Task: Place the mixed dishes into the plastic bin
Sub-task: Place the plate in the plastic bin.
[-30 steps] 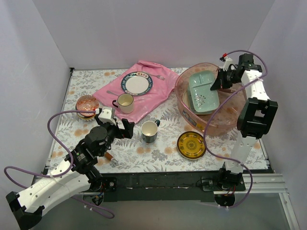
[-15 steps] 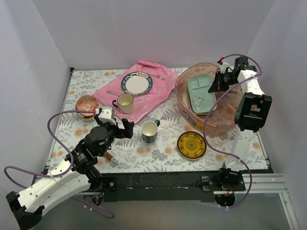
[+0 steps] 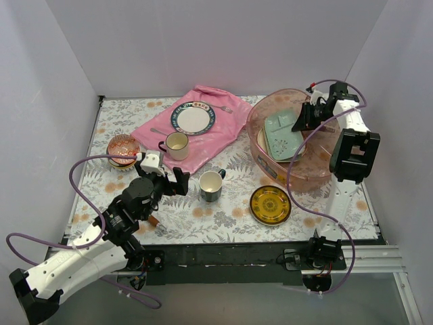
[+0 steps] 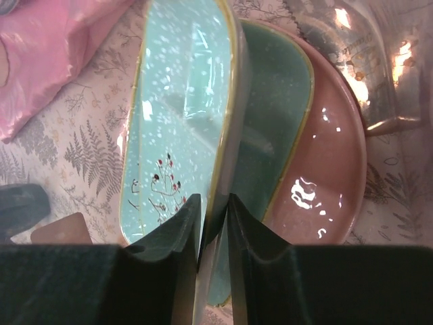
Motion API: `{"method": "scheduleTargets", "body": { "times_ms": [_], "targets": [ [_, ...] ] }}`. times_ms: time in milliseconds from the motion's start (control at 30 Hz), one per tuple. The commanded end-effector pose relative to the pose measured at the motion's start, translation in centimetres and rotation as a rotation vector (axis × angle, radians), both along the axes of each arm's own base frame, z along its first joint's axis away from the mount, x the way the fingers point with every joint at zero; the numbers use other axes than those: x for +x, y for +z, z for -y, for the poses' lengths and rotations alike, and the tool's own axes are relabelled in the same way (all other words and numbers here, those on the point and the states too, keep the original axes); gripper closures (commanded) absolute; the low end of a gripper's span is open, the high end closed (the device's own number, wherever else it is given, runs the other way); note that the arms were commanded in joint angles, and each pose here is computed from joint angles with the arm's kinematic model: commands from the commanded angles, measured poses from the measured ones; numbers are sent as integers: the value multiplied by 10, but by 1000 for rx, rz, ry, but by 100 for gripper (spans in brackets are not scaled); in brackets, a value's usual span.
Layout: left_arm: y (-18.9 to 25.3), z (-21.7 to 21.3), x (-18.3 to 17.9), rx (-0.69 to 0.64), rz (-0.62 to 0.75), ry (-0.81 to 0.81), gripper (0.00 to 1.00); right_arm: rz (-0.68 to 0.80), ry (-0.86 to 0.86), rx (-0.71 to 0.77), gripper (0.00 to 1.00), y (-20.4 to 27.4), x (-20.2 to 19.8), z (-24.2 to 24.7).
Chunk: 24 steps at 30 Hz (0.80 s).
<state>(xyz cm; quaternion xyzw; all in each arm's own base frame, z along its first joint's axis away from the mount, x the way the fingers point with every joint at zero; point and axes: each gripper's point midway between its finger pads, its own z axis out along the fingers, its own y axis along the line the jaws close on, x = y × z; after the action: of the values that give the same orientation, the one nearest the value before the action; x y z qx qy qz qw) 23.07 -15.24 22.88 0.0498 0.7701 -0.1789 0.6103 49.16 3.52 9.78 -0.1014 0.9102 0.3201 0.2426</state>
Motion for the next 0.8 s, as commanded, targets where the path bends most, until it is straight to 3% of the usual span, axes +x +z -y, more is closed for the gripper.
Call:
{"method": "scheduleTargets", "body": {
  "times_ms": [0,267,767],
  "targets": [
    [4,-4,3,11,17,21,2,73,5,33,68,21,16,-2],
    [4,-4,4,13,18,25,2,62,-1,22,60,14,17,0],
    [6,-5,3,7,23,27,2,98,-5,-80,29,22,14,13]
  ]
}}
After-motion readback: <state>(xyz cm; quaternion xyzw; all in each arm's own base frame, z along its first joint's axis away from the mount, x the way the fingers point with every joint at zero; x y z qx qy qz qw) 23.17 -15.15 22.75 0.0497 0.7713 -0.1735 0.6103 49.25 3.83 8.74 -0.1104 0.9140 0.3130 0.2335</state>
